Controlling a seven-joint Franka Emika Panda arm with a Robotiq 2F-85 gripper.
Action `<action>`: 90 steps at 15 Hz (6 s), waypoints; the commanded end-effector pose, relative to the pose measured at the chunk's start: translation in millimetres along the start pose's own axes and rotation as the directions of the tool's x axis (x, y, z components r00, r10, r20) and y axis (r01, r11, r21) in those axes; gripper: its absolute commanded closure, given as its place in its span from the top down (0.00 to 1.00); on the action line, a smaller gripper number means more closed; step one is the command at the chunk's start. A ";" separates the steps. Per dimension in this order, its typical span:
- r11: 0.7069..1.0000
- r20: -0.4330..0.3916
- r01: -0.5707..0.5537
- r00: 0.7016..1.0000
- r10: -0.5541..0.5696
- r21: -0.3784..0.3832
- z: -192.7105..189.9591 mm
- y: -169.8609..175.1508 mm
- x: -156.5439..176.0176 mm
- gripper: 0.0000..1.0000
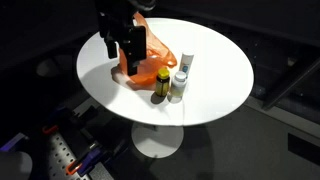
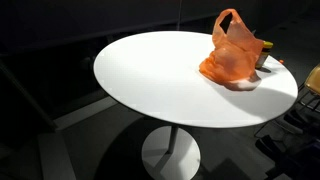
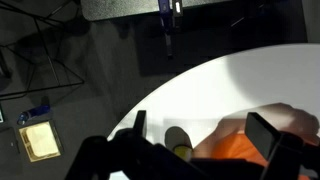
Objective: Remove the blue container from the plastic bag and put it on the table
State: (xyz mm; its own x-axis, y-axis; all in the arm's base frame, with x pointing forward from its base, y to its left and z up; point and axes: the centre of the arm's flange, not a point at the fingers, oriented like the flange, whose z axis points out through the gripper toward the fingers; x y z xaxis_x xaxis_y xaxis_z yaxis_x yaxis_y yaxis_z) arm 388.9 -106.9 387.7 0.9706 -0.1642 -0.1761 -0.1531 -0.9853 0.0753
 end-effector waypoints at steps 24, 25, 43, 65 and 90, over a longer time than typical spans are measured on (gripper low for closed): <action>0.961 -0.088 -0.271 0.960 0.267 -0.047 -17.1 -56.0 119.9 1.00; 0.961 -0.088 -0.273 0.959 0.268 -0.048 -12.7 -58.7 127.3 1.00; 0.968 -0.124 -0.229 0.968 0.216 -0.100 33.7 -100.0 150.6 1.00; 0.978 -0.188 -0.170 0.963 0.191 0.124 109.1 -145.8 178.7 1.00; 0.954 -0.089 -0.217 0.967 0.240 0.209 15.7 -122.0 154.2 0.18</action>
State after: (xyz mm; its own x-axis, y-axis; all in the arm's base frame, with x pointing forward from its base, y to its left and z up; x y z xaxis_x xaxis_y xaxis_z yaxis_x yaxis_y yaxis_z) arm 558.3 -1.1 304.3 0.9132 -0.4073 -0.0163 -0.4075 -0.9113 -0.0583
